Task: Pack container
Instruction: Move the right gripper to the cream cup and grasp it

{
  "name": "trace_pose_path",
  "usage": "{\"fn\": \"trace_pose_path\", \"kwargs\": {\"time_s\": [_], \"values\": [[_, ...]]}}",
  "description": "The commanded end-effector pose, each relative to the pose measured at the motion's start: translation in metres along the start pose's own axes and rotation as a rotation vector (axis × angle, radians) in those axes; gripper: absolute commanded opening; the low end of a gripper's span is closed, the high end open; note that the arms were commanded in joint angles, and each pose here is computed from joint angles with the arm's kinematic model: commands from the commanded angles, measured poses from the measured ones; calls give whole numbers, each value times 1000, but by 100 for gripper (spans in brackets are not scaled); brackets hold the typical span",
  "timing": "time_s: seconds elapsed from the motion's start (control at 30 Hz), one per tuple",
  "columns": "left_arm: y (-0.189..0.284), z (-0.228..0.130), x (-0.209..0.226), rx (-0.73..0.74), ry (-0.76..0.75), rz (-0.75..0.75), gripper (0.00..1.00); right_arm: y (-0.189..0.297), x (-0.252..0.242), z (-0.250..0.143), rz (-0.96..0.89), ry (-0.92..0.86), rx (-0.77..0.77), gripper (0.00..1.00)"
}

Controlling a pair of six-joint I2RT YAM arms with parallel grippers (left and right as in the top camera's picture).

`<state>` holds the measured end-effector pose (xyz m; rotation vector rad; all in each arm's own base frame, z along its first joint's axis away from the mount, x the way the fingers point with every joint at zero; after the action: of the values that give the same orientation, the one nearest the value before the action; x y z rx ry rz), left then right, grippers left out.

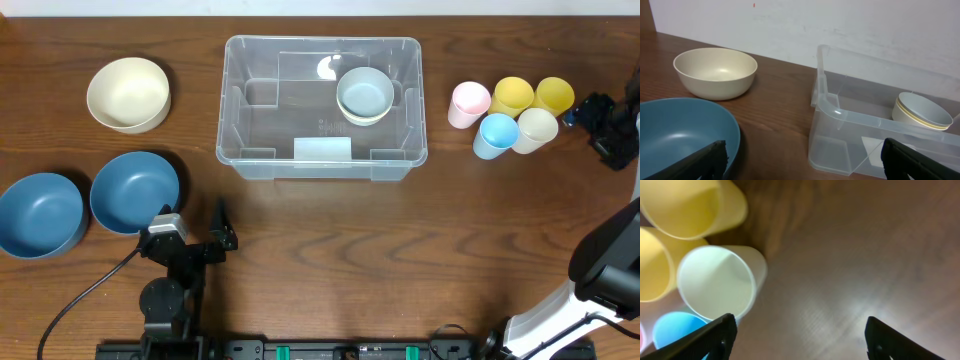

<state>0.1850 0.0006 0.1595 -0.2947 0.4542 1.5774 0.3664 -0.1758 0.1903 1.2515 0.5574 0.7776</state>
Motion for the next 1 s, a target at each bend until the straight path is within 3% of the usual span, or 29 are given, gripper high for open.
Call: {"fn": "trace_pose_path", "kwargs": {"time_s": [0.0,0.33,0.53,0.73,0.97], "values": [[-1,-11,8,38,1,34,98,-7,13,-3,64,38,-2,82],[-1,-11,8,38,1,34,98,-41,40,-12,118,116,-50,72],[-1,-11,8,38,1,34,98,-57,42,-20,112,122,-53,54],[-1,-11,8,38,1,34,98,-67,36,-27,71,121,-41,50],[-1,-11,8,38,1,34,98,-70,34,-29,57,121,-42,35]]}}
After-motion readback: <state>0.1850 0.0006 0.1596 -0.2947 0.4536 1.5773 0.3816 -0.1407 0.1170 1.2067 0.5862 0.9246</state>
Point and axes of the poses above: each gripper's point midway between its finger pads, its own y axis back along the fingers, its own x axis along the line the jaws close on, z = x × y, the point moved 6 cm from there along y, back along the fingers, and after that the axes turned 13 degrees about y, right-handed, at the moved point
